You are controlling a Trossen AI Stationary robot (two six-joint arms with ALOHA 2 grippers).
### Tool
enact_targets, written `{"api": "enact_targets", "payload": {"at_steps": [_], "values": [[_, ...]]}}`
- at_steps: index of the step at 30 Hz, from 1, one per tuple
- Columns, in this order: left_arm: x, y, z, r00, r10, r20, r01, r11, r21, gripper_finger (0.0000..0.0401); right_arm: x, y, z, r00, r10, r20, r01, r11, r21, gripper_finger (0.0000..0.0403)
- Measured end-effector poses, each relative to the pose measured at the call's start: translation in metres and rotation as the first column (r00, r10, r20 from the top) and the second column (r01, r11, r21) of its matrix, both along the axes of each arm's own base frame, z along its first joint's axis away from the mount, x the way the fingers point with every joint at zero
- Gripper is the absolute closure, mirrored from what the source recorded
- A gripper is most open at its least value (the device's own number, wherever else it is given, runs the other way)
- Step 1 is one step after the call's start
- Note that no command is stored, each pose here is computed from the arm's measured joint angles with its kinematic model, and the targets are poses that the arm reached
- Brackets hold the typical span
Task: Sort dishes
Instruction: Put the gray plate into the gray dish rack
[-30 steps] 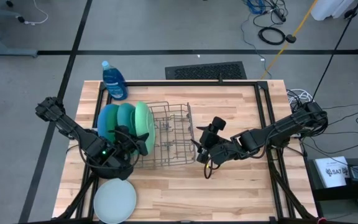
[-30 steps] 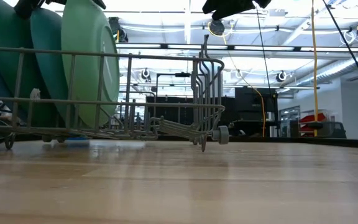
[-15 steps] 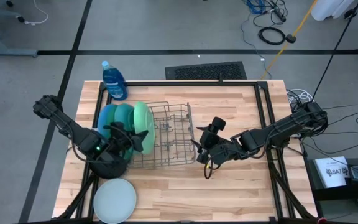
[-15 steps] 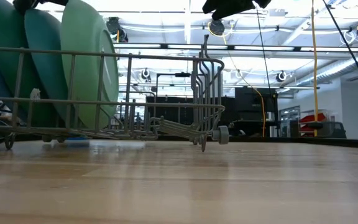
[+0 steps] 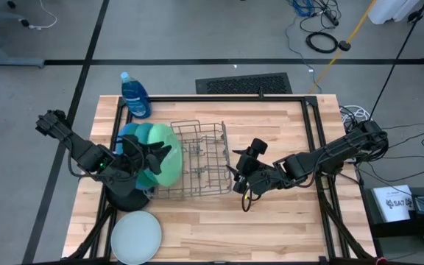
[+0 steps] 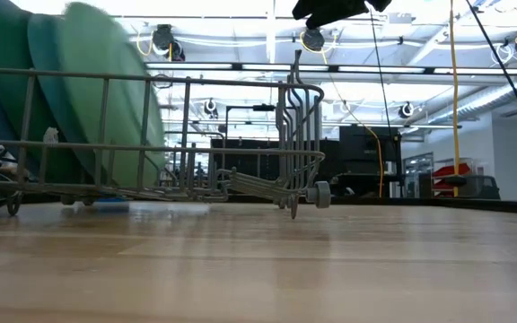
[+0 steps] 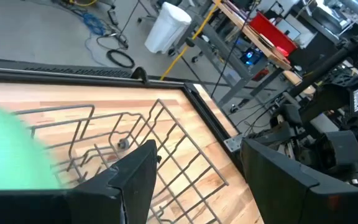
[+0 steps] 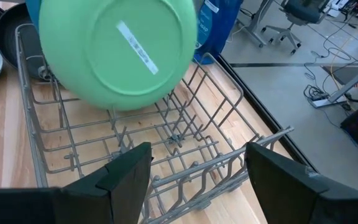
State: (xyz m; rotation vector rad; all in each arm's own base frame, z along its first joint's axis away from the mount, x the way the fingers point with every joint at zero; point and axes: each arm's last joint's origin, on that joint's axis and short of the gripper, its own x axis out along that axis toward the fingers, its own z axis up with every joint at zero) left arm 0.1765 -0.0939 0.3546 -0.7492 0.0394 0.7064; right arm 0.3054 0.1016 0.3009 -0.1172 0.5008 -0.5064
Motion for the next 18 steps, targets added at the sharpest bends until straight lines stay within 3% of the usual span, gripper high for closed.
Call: {"api": "enact_targets", "payload": {"at_steps": [5, 11, 18], "values": [[0.000, 0.000, 0.001, 1.000, 0.000, 0.009, 0.000, 1.000, -0.003, 0.0170, 0.000, 0.000, 0.000, 1.000, 0.001, 0.000, -0.001, 1.000, 0.000, 0.0152], [0.005, -0.004, 0.009, 0.999, -0.042, 0.015, 0.041, 0.997, 0.064, 0.0170, 0.000, 0.001, 0.000, 0.999, 0.028, -0.015, -0.028, 0.999, -0.016, 0.0152], [0.013, -0.011, 0.041, 0.973, -0.225, 0.058, 0.207, 0.951, 0.228, 0.0170, 0.004, 0.021, 0.009, 0.960, 0.279, 0.011, -0.279, 0.960, -0.016, 0.0152]]}}
